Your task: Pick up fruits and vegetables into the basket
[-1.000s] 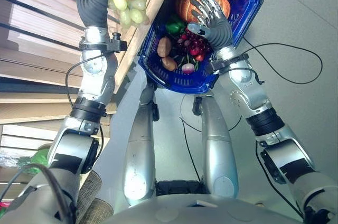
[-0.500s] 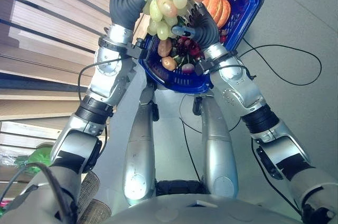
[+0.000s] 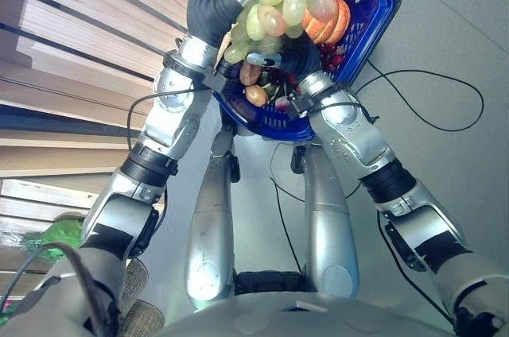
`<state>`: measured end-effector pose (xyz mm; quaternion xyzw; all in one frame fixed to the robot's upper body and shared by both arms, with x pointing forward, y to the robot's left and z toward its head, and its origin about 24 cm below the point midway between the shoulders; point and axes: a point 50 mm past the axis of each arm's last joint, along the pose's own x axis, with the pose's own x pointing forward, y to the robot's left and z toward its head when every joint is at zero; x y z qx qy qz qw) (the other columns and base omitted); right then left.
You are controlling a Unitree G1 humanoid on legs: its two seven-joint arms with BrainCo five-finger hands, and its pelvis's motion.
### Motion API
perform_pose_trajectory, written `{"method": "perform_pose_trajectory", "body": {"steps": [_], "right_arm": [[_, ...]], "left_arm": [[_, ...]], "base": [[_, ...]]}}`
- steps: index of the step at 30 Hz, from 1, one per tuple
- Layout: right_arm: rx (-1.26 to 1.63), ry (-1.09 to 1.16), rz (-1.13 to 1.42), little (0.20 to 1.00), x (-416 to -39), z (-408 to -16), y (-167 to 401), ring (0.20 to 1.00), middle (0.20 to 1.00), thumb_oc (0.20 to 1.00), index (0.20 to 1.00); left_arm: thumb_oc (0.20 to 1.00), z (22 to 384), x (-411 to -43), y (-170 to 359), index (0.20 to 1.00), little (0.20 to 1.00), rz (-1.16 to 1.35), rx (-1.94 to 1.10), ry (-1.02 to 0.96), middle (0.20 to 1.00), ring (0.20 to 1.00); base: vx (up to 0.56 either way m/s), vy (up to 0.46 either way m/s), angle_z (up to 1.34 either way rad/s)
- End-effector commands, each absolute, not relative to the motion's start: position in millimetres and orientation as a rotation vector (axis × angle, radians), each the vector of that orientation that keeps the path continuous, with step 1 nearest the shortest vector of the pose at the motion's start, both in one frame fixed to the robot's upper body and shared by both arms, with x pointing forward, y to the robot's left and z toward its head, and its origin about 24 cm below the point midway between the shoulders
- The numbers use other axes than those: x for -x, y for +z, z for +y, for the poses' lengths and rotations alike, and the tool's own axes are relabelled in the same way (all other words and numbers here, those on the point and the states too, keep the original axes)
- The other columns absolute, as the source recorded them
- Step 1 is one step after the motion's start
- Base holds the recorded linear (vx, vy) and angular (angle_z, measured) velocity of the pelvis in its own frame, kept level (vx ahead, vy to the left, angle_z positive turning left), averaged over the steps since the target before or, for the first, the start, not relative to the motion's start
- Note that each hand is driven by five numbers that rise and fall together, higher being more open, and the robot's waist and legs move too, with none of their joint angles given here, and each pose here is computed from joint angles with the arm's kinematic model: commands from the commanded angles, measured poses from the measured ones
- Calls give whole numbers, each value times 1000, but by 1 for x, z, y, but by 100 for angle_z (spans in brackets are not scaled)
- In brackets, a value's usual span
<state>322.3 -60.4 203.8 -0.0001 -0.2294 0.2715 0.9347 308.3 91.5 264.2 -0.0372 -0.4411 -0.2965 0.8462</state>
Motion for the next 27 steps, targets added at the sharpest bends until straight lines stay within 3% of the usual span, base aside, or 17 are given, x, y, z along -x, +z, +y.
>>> {"method": "perform_pose_trajectory", "body": {"steps": [1,26,27], "right_arm": [[-79,633,-654,200,-301,-41,243,200,200,200,200],[-119,580,-686,200,-300,-48,243,200,200,200,200],[-120,577,-684,200,-300,-48,243,200,200,200,200]], "left_arm": [[200,67,-276,288,200,200,-1091,143,-802,200,200],[200,60,-277,271,200,200,-1012,132,-804,200,200],[520,62,-278,271,520,520,-1009,135,-770,520,520]], "base": [[0,0,0],[0,0,0],[0,0,0]]}}
